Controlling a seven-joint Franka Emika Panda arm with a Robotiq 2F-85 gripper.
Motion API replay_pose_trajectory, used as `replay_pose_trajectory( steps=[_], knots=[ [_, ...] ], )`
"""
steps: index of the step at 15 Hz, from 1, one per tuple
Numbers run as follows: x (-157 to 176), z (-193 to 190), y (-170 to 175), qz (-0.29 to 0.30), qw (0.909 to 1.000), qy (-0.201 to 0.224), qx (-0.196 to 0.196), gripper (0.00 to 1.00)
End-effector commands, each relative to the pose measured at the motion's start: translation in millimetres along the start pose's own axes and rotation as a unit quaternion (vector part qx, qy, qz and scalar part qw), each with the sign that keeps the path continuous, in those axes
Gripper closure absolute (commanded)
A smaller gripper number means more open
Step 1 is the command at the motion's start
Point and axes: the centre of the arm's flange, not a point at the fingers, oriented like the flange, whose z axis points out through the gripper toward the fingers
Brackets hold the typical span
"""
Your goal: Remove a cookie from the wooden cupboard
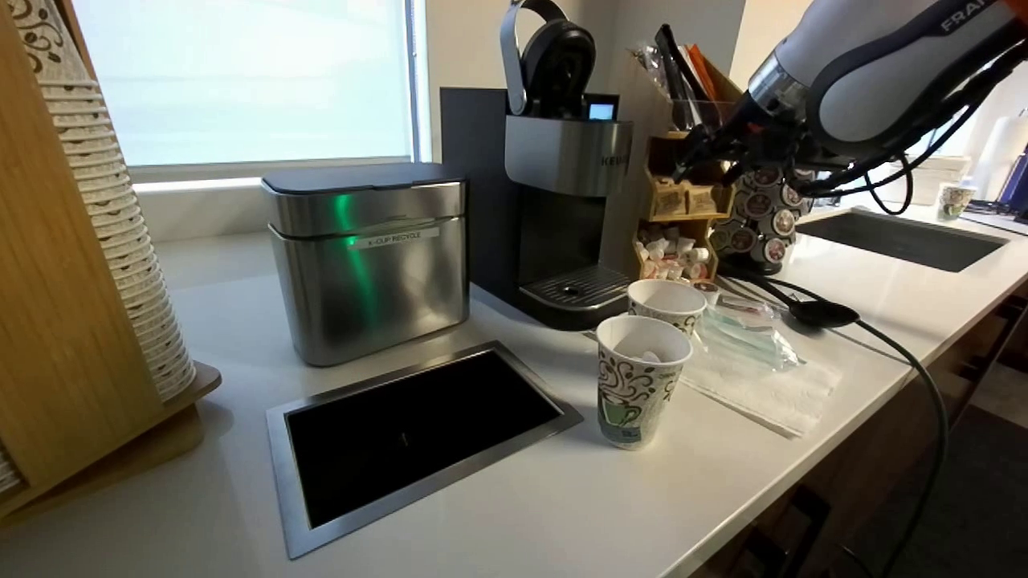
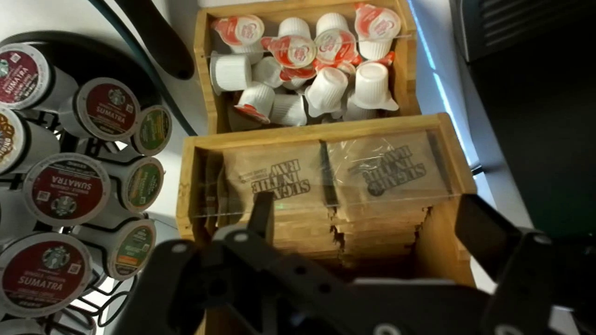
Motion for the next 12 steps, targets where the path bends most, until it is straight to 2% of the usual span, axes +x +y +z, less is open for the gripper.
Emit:
replay_pose_trajectory(
  steps=[1,6,12],
  knots=[
    [2,3,1,-0.005,1.0000,0.008,-0.003,0.00],
    [8,9,-1,-0.096,0.9936,0.059,-0.005,0.00],
    [-2,19,2,-0.125,0.9903,0.059,-0.004,0.00]
  ],
)
